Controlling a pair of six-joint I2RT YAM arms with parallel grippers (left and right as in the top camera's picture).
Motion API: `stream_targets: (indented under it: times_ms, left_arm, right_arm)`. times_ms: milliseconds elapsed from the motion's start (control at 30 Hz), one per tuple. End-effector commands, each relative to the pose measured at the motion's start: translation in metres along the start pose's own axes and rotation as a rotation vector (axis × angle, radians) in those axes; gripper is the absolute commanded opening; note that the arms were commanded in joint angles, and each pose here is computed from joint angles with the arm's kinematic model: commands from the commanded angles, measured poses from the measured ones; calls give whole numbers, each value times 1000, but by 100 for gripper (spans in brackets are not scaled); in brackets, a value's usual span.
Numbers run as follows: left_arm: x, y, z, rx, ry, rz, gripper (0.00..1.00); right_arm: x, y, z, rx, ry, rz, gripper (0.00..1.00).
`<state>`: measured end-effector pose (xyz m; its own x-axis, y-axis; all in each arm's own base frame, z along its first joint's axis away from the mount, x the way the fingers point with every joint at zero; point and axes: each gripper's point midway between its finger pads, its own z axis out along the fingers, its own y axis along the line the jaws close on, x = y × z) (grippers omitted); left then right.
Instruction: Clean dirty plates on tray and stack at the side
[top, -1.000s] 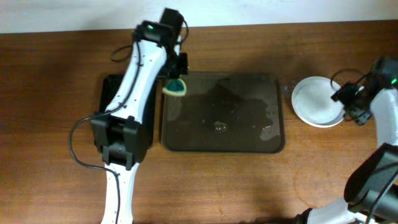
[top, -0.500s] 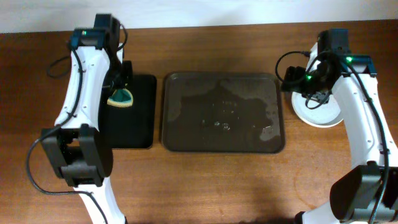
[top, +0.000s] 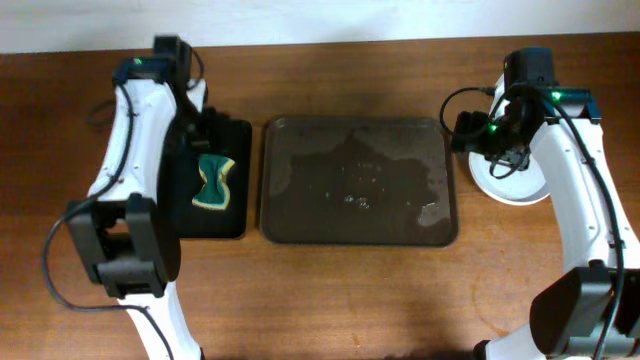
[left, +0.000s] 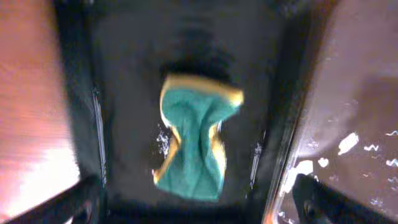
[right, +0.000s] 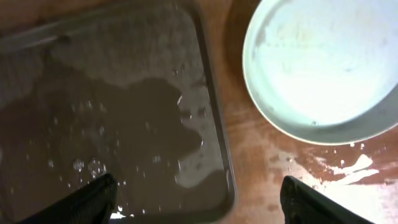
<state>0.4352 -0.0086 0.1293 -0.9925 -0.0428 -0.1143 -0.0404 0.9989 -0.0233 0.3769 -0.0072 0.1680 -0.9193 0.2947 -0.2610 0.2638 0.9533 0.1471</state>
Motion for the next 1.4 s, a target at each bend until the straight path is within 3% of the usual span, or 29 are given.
stream_targets:
  times_ms: [0,133,167,333,433,567,700,967,1100,1200,1367]
  left_arm:
    - [-17,-27,-83,90,-158,38,100]
    - [-22,-30,-90,90,-190,46,100]
    - [-22,-30,-90,90,-190,46,100]
    - [-22,-30,-90,90,-190,47,100]
    - [-22,-30,-90,90,-190,46,100]
    - [-22,-28,-90,89,-190,43,100]
    - [-22,-29,-90,89,-190,44,100]
    - [-22,-29,-90,89,-190,44,100]
    - [-22,-29,-90,89,-190,44,100]
    - [-22,-29,-90,89,-190,44,100]
    - [-22,-29,-90,89,-190,44,100]
  right_arm:
    - [1,5,-48,-22,-97,-41,85]
    - [57,-1,-141,-53,-220,-53,85]
    - [70,-1,-152,-69,-229,-53,99]
    - [107,-2,-198,-122,-344,-69,99]
    - [109,-7,-198,-95,-346,-68,99]
    - [86,-7,-206,-100,-594,-137,99]
    - [101,-12,-189,-164,-921,-163,99]
    - [119,-19,-100,-260,-1304,-193,99]
    - [119,-21,-59,-255,-1283,-192,99]
    - [126,-27,-26,-222,-1179,-184,99]
    - [126,-27,-26,-221,-1176,-183,99]
